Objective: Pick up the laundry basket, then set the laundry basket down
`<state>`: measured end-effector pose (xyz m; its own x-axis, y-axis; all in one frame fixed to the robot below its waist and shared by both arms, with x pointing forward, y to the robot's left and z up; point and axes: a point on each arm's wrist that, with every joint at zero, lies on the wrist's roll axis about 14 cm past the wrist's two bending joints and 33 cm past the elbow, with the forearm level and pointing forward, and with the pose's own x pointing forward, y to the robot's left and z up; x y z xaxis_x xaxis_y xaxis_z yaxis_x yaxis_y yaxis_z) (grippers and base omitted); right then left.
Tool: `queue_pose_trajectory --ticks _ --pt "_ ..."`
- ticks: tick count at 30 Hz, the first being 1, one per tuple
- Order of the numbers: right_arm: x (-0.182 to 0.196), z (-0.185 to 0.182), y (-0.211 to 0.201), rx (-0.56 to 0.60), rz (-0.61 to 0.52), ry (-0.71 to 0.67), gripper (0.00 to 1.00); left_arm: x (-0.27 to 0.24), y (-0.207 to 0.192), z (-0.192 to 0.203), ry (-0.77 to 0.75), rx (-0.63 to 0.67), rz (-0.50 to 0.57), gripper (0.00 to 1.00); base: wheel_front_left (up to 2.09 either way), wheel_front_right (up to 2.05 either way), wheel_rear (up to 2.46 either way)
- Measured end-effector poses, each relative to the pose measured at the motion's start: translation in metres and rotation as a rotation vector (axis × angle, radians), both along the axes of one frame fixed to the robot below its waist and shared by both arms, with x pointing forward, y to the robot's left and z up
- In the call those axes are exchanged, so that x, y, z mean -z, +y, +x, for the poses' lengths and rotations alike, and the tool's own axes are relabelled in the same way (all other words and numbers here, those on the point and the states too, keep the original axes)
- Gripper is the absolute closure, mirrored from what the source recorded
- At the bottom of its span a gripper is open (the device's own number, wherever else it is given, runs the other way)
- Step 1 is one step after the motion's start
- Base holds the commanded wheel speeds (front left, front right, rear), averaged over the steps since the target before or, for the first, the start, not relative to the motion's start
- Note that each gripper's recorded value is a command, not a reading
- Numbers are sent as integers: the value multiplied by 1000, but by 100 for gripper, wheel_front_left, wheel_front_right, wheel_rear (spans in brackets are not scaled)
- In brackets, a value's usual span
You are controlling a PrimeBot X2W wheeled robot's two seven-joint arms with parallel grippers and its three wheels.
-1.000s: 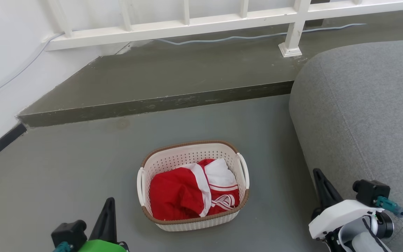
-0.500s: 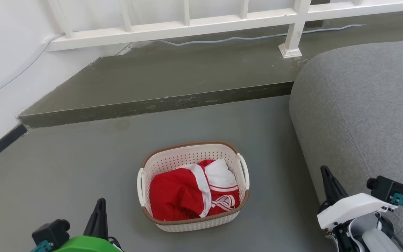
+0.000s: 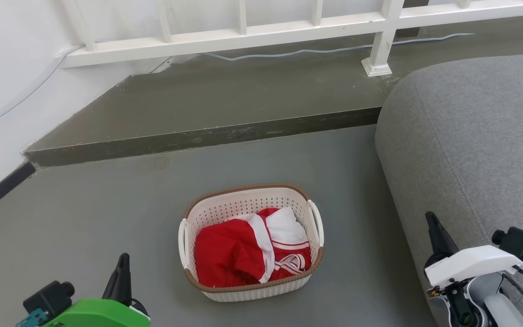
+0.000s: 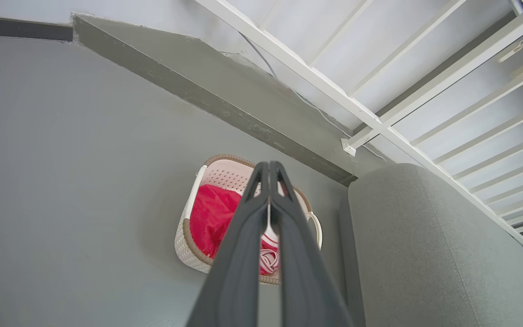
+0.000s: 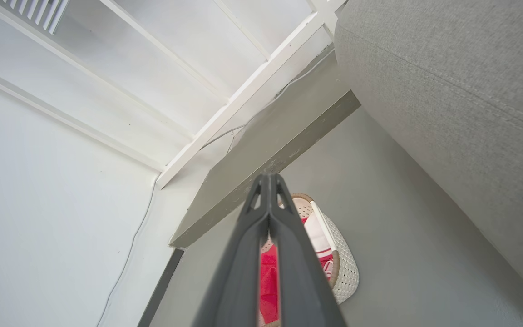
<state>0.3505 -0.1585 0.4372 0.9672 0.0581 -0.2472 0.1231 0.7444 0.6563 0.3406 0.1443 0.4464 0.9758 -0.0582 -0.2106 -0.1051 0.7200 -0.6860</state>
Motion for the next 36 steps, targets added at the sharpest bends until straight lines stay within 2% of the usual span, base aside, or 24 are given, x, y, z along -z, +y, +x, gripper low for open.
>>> queue_pose_trajectory --ticks 36 --pt "-16 13 -24 142 462 -23 100 -10 21 16 3 -98 -444 100 0 0 0"
